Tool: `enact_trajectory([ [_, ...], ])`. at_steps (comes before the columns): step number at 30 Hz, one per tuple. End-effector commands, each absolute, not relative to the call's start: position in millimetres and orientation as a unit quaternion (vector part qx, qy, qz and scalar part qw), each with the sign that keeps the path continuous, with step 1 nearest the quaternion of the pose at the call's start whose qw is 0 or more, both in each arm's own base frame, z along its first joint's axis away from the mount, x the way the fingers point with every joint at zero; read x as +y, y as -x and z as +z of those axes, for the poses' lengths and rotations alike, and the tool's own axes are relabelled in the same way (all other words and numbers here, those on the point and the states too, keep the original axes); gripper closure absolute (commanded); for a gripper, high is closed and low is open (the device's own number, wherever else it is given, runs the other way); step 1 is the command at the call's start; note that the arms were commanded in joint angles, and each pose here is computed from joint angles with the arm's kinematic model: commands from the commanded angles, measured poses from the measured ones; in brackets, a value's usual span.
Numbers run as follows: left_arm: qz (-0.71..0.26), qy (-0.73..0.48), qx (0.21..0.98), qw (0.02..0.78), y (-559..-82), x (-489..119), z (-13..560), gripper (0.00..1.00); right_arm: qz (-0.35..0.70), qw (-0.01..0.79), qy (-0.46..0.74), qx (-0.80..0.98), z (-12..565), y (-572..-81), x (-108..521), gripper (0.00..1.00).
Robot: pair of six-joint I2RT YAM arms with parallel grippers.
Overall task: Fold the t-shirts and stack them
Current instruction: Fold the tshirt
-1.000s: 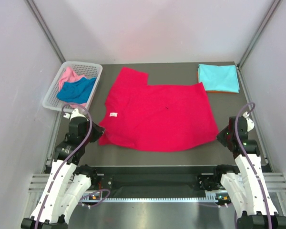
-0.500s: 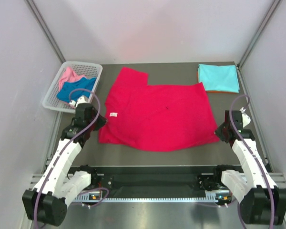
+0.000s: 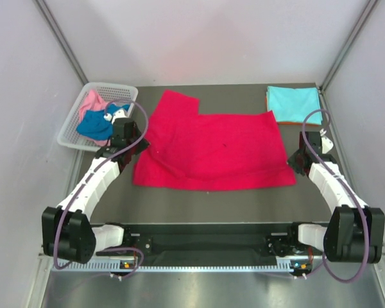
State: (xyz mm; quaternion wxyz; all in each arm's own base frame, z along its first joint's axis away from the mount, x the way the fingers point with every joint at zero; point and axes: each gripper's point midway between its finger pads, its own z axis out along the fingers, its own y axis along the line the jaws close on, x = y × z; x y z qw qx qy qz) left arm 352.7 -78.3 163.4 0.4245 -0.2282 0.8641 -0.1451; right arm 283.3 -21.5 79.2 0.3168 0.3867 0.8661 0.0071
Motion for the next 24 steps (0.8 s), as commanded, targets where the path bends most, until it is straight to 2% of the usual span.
enact_trajectory([
  [1, -0.148, 0.225, 0.823, 0.5, -385, -74, 209, 1.0, 0.003, 0.367, -0.389, 0.845, 104, -316, -36, 1.0],
  [7, -0.098, 0.246, 0.826, 0.498, -405, -55, 200, 1.0, -0.015, 0.353, -0.393, 0.849, 94, -319, -41, 1.0],
  [13, -0.1, 0.256, 0.816, 0.508, -421, -44, 202, 1.0, -0.03, 0.35, -0.397, 0.848, 86, -316, -47, 1.0],
  [24, -0.129, 0.255, 0.817, 0.5, -443, -43, 192, 1.0, 0.015, 0.366, -0.379, 0.85, 87, -337, -34, 1.0],
])
